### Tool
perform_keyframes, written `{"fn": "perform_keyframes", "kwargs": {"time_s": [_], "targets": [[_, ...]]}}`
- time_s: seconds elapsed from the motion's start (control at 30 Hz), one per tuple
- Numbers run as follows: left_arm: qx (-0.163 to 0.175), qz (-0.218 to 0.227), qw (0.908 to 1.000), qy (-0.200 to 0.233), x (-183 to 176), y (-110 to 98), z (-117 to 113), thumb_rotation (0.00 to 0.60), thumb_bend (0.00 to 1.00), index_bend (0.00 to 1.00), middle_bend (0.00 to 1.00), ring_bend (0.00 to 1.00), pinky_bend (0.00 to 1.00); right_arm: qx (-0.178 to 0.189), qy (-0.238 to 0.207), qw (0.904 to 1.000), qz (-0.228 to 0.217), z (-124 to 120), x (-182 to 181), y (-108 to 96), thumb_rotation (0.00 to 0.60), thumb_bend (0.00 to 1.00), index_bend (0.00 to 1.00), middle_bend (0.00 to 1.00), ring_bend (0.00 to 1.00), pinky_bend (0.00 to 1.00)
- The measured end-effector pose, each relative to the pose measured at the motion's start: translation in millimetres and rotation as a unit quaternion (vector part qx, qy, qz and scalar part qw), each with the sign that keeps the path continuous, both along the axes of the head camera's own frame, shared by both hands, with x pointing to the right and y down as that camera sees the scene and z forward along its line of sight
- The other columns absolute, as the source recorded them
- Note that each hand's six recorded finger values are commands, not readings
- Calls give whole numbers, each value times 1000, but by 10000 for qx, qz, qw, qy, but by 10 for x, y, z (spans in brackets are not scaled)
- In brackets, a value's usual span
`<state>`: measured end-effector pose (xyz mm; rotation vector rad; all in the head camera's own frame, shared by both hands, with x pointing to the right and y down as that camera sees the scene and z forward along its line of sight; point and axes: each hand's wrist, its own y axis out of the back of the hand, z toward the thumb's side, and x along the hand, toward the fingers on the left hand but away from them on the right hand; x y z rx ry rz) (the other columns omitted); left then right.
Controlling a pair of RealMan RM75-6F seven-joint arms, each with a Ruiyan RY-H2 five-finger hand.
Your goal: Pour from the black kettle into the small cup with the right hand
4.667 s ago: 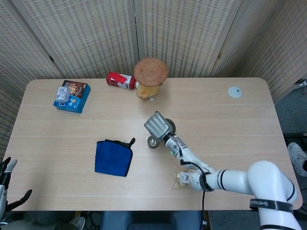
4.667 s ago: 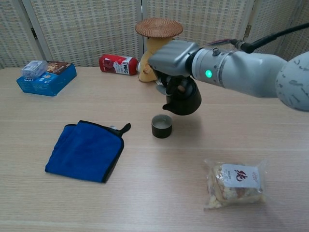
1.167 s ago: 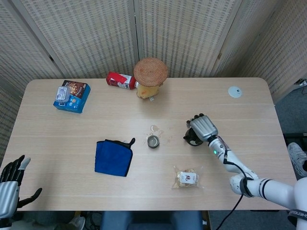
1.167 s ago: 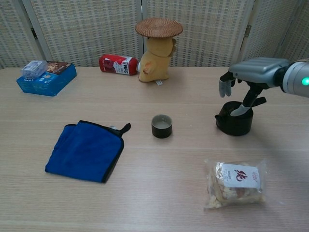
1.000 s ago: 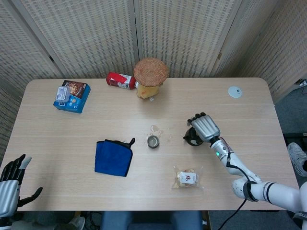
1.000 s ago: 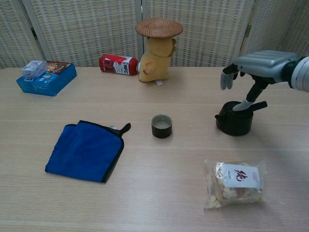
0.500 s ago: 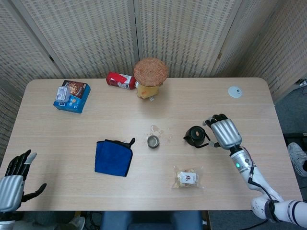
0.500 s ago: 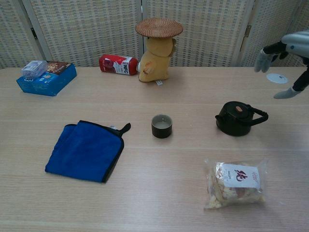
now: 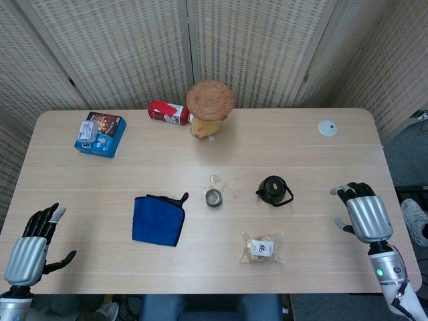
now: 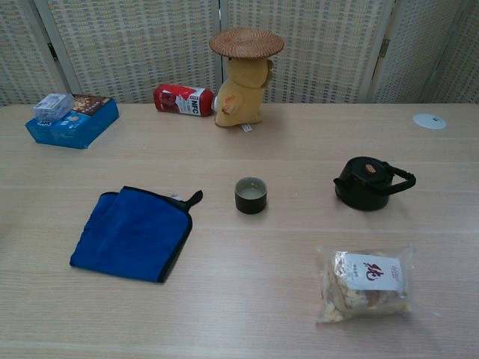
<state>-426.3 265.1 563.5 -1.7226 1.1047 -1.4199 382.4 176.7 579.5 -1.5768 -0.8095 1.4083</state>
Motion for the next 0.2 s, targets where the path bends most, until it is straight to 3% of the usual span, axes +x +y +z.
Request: {"fn": "perform_keyframes", "kwargs": {"time_s": [0.2], "targets": [[31, 16, 10000, 2, 23, -15, -5, 600, 222, 60, 0, 0, 0, 85, -79, 9999, 33, -171, 90, 234, 600, 80, 343, 347, 234, 254]]}}
